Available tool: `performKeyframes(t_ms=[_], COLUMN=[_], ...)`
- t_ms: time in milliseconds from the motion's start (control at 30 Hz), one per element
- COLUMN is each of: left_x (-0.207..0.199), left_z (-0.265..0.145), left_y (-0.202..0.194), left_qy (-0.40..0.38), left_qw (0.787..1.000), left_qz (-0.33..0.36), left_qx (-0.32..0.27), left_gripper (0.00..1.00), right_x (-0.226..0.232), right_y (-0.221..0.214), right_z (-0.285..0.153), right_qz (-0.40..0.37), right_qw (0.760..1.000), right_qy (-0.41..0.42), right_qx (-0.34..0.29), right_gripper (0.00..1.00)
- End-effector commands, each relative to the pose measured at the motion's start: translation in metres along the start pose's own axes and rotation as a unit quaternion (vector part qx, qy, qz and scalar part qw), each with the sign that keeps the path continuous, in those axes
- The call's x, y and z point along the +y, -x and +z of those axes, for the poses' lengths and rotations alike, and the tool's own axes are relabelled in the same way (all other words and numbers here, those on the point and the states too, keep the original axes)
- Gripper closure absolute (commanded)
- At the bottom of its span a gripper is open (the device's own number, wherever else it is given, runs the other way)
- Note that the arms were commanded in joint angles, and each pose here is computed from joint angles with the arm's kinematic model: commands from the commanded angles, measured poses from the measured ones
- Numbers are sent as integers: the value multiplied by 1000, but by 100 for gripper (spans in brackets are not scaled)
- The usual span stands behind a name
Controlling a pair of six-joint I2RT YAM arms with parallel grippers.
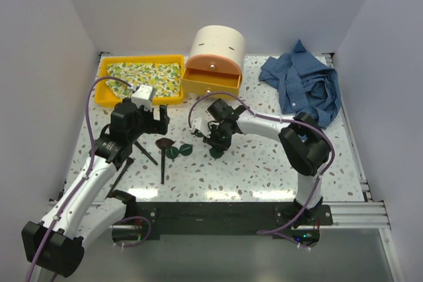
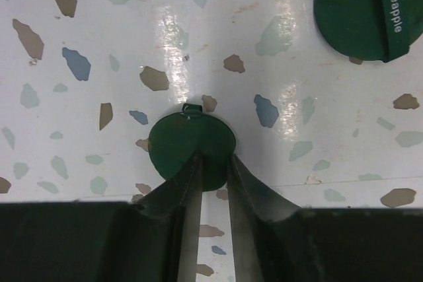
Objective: Organize the makeup
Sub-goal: Pick up the makeup tool from the center of the board.
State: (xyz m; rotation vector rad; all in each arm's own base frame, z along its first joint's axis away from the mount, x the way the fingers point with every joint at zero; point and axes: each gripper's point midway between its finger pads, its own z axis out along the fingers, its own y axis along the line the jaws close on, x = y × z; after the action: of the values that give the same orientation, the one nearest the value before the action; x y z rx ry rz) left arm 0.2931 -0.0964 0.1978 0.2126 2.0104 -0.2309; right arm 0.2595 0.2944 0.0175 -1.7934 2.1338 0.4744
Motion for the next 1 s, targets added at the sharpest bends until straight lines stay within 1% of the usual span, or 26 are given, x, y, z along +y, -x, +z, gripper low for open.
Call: performKeyframes(t_ms=[0, 33, 67, 167, 233, 400, 467, 567, 600, 700, 733, 767, 833, 967], left_x=[2, 2, 2, 3, 2, 2, 2, 1, 2, 2, 2, 3, 2, 3], left_z=[-2, -2, -2, -3, -3, -2, -2, -2, -2, -2, -2, -2, -2, -2], left_y=[7, 7, 7, 8, 8, 8, 7, 7, 7, 8, 8, 8, 7, 8], left_qy=[4, 4, 4, 5, 4, 3, 3, 2, 3, 3, 4, 5, 4, 5], left_qw=[1000, 1000, 1000, 1000, 1000, 1000, 1000, 1000, 1000, 1000, 1000, 1000, 1000, 1000], left_qz=[4, 4, 4, 4, 4, 4, 4, 4, 4, 4, 4, 4, 4, 3], left_qx=[-18, -18, -18, -19, -20, -19, -18, -17, -17, -19, -19, -19, -17, -20], left_gripper=[0, 0, 0, 0, 0, 0, 0, 0, 0, 0, 0, 0, 0, 0], right_x=[7, 7, 7, 3, -3, -37, -51, -82, -99, -119, -123, -129, -142, -160], right_y=[-11, -12, -12, -4, 4, 32, 48, 64, 73, 90, 99, 100, 109, 123], right_z=[2, 0, -2, -15, -31, -92, -122, -160, -176, -208, -221, -221, -239, -258], right_qz=[-3, -3, -6, -21, -36, -59, -76, -77, -76, -75, -70, -64, -52, -27], right_qw=[1000, 1000, 1000, 1000, 999, 991, 983, 961, 944, 918, 911, 909, 893, 872], right_qy=[0, -2, -3, -17, -35, -107, -149, -245, -296, -357, -371, -379, -411, -447], right_qx=[20, 20, 20, 9, 0, -49, -75, -105, -120, -154, -166, -163, -177, -199], right_gripper=[93, 98, 100, 100, 100, 100, 100, 100, 100, 100, 100, 100, 100, 100])
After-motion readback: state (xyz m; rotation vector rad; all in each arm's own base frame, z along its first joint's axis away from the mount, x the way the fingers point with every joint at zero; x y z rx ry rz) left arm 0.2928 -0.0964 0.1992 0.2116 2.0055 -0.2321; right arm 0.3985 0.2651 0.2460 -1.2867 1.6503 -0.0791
